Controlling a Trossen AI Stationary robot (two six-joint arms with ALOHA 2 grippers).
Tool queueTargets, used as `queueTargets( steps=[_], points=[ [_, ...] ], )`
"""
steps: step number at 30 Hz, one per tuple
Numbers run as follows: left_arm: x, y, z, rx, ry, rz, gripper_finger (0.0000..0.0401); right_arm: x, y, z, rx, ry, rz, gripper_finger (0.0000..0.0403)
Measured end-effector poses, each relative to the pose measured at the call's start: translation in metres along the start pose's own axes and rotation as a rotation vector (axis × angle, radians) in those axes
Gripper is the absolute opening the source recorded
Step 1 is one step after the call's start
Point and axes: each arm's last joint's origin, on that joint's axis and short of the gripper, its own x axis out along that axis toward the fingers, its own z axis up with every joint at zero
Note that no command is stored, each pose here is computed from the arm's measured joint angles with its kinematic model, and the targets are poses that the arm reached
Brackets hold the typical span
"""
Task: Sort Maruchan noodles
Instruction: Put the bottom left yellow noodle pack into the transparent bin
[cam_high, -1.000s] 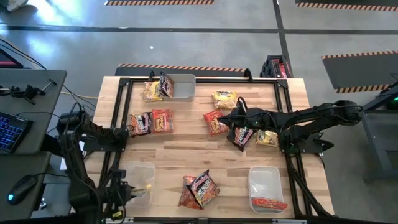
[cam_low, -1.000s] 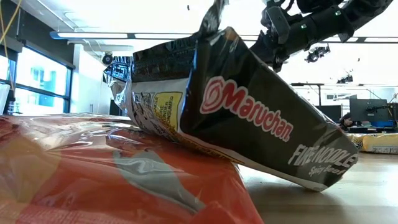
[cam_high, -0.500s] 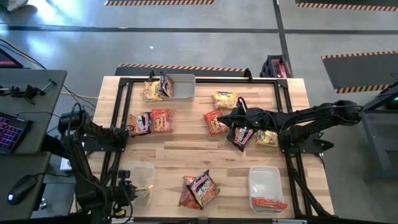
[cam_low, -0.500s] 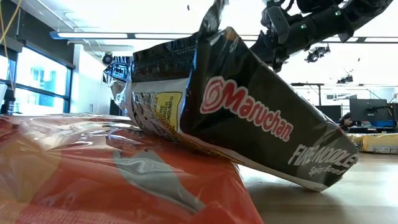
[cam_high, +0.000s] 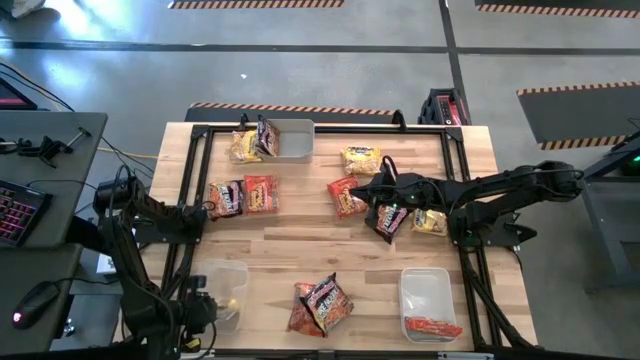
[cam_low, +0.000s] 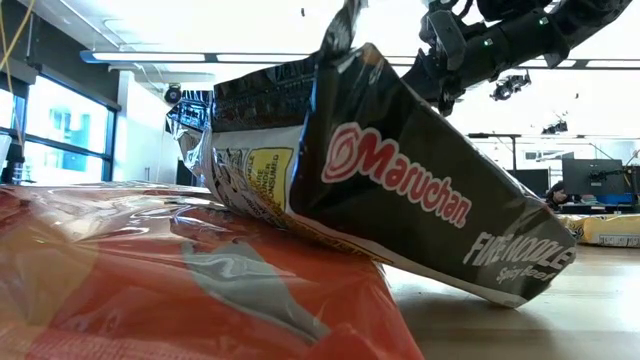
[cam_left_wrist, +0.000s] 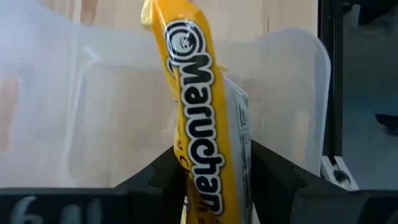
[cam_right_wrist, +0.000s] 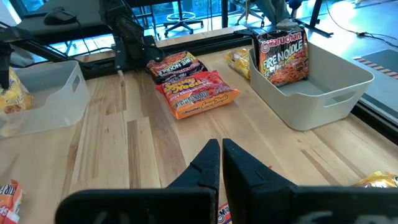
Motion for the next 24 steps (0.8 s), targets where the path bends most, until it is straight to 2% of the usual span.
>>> queueTargets(
  steps=[6, 18, 24],
  points=[
    [-0.005, 0.003, 0.006, -0.063, 0.044, -0.042, 0.015, 0.0, 0.0, 0.0, 0.0, 0.0, 0.0, 0.0],
    [-0.022, 0.01, 0.014, -0.056, 0.004, -0.107, 0.0154, 0.0, 0.0, -0.001, -0.002, 0.01, -0.001, 0.0],
    [-0.03, 0.009, 0.018, -0.035, -0.027, -0.182, 0.0149, 0.0, 0.0, -0.002, -0.004, 0.018, 0.002, 0.0]
  ],
)
